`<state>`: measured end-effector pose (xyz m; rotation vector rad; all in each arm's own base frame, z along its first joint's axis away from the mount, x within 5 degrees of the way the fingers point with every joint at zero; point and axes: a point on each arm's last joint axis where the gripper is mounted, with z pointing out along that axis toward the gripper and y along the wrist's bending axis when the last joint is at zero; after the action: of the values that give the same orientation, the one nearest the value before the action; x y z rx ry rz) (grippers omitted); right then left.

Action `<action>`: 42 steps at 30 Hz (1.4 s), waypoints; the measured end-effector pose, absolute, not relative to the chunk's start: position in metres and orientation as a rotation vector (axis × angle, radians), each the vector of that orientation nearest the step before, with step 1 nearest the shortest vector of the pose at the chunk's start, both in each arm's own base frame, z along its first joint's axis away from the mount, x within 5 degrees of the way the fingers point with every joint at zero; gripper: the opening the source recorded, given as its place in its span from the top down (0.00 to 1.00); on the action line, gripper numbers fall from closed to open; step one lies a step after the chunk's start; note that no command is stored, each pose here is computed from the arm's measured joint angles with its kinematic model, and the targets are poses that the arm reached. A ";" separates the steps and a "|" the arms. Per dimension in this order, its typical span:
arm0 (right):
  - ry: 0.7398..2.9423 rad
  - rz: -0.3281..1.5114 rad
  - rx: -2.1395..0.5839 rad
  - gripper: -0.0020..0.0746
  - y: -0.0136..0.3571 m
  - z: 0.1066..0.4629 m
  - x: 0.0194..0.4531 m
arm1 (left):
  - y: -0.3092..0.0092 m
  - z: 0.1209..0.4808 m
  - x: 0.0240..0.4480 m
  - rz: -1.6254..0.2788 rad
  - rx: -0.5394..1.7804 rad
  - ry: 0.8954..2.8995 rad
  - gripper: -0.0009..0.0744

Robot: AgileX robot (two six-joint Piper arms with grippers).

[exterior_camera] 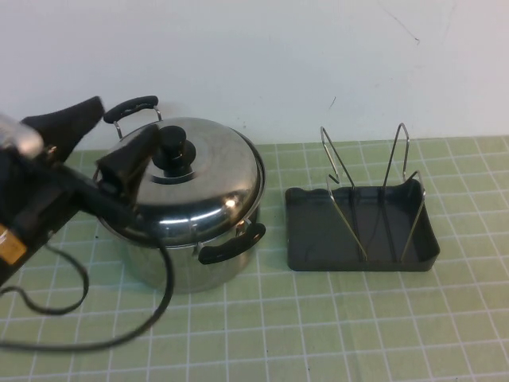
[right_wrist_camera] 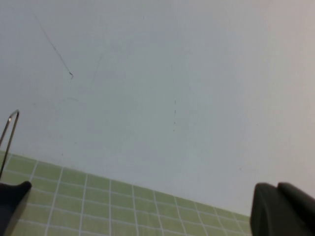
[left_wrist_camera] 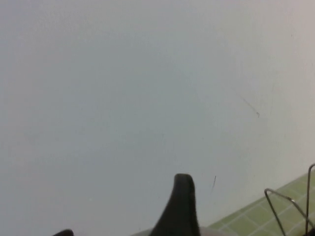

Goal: Put pot lid on rack
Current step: Open the pot, then hand over the pot lid

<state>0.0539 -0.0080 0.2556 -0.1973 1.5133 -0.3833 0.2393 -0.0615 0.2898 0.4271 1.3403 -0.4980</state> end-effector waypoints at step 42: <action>1.281 -0.211 -0.091 0.98 -0.002 0.299 0.043 | -0.099 0.278 0.324 -0.538 0.404 1.407 0.55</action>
<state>0.0432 -0.0021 0.2991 -0.0911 1.2812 -0.2115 0.3243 -0.0990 0.2780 0.4038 1.4074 -0.5383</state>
